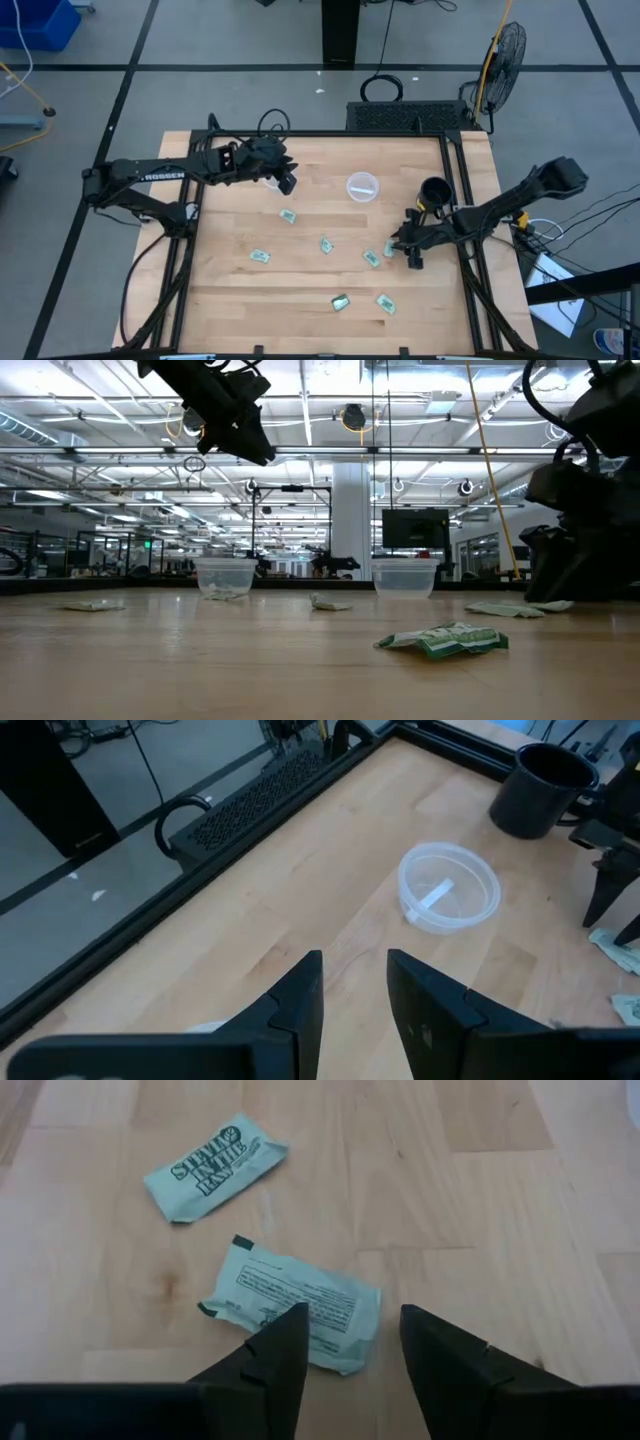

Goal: Pick and place items into bin
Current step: Put the truvia packet into the right transparent bin

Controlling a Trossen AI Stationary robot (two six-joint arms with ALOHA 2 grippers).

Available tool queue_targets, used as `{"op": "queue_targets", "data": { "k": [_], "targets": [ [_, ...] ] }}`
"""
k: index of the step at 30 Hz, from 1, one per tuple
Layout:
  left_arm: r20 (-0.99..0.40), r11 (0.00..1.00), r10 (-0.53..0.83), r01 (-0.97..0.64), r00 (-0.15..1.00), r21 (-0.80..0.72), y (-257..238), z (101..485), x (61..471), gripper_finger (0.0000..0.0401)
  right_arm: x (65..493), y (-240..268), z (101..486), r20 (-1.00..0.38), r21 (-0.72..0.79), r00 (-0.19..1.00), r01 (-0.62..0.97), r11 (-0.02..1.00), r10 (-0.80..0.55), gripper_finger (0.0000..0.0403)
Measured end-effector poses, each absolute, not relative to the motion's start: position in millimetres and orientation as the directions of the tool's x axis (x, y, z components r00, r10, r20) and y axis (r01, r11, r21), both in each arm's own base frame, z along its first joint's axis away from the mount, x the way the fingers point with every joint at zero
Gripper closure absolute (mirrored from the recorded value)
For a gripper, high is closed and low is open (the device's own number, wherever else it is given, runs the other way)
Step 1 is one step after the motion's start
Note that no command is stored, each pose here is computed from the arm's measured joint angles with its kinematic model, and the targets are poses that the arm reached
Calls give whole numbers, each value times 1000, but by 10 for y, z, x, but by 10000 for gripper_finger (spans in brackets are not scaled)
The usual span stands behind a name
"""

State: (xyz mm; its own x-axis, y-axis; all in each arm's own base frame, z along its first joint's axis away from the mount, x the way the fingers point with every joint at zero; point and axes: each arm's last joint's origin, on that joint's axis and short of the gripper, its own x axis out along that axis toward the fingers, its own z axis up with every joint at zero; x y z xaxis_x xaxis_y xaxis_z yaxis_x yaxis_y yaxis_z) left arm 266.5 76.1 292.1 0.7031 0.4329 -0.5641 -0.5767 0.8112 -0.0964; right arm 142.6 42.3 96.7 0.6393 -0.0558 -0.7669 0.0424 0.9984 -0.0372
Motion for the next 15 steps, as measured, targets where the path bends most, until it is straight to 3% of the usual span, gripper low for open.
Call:
{"op": "queue_targets", "data": {
  "k": [15],
  "targets": [
    [-563,811,433,-577,704,-98,761,2922,2666,281,1472,441,978,-736,3,676,59,998,-38,397]
  ]
}}
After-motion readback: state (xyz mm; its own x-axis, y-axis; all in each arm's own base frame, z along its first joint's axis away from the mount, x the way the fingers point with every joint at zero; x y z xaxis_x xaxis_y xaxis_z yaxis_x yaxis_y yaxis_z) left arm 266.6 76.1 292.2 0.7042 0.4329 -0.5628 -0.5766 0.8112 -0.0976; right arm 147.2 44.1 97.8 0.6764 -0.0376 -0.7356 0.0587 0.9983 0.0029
